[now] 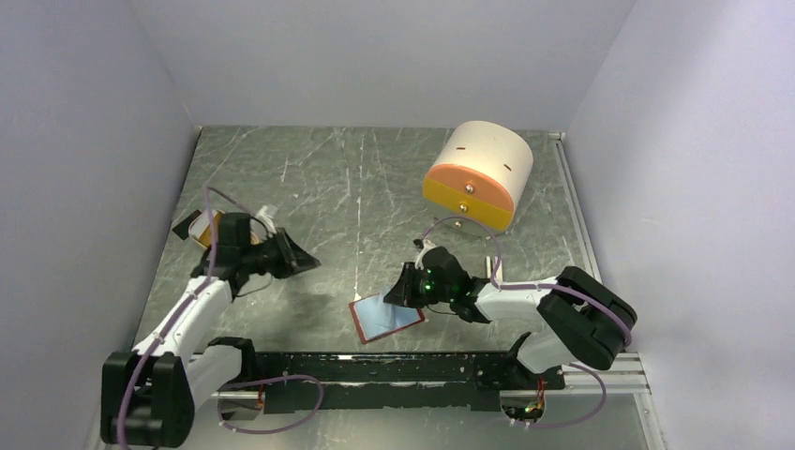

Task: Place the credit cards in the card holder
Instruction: Turn over the card slot in the card holder.

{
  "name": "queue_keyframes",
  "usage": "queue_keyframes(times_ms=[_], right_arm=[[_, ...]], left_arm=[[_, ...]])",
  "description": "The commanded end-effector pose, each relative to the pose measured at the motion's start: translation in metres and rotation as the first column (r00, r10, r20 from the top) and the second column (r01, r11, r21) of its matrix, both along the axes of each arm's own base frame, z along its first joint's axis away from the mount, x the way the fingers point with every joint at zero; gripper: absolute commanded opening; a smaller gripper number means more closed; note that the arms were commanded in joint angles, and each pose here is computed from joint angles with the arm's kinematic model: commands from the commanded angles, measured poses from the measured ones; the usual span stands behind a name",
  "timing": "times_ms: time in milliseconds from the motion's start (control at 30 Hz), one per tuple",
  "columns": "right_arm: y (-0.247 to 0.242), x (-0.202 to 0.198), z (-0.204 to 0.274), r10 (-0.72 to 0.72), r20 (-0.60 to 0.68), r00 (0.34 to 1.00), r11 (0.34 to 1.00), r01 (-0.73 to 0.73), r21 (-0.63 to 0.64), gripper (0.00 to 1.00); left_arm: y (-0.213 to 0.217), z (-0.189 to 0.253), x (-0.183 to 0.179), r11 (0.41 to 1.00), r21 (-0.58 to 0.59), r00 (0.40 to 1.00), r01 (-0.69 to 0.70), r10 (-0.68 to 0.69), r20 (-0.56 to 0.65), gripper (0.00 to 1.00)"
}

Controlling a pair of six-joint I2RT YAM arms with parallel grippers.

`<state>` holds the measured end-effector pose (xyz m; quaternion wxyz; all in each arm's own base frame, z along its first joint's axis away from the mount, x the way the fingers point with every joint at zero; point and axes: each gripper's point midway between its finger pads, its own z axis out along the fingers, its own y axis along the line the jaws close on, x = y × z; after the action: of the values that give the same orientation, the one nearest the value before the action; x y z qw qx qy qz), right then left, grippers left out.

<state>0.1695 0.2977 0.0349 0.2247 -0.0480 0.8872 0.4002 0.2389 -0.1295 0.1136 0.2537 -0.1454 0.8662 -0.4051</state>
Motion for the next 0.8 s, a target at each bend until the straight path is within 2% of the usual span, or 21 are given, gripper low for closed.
queue_keyframes(times_ms=[0, 100, 400, 600, 667, 767], right_arm=[[0.016, -0.004, 0.023, 0.043, -0.021, 0.999, 0.981, -0.039, 0.191, 0.18], [0.015, -0.007, 0.021, 0.041, -0.033, 0.999, 0.976, -0.033, 0.213, 0.18], [0.013, -0.007, 0.021, 0.043, -0.03, 0.999, 0.974, -0.035, 0.224, 0.19], [0.01, -0.006, 0.019, 0.033, -0.024, 0.999, 0.979, -0.027, 0.204, 0.2], [0.008, -0.005, 0.018, 0.028, -0.02, 0.999, 0.981, -0.024, 0.191, 0.22], [0.0, 0.0, 0.019, 0.006, -0.011, 1.0, 0.988, -0.004, 0.155, 0.34]], left_arm=[[-0.054, 0.012, -0.004, 0.987, -0.147, 0.998, 0.059, -0.054, 0.037, 0.15], [-0.081, -0.004, -0.012, 0.983, -0.156, 0.995, 0.1, -0.102, -0.006, 0.09], [-0.124, -0.043, -0.013, 0.981, -0.092, 0.979, 0.17, -0.179, -0.098, 0.09], [-0.159, -0.05, -0.027, 0.959, -0.108, 0.953, 0.261, -0.273, -0.13, 0.09], [-0.17, -0.053, -0.035, 0.95, -0.122, 0.941, 0.288, -0.305, -0.147, 0.09], [-0.186, -0.052, -0.046, 0.934, -0.164, 0.928, 0.317, -0.341, -0.151, 0.09]])
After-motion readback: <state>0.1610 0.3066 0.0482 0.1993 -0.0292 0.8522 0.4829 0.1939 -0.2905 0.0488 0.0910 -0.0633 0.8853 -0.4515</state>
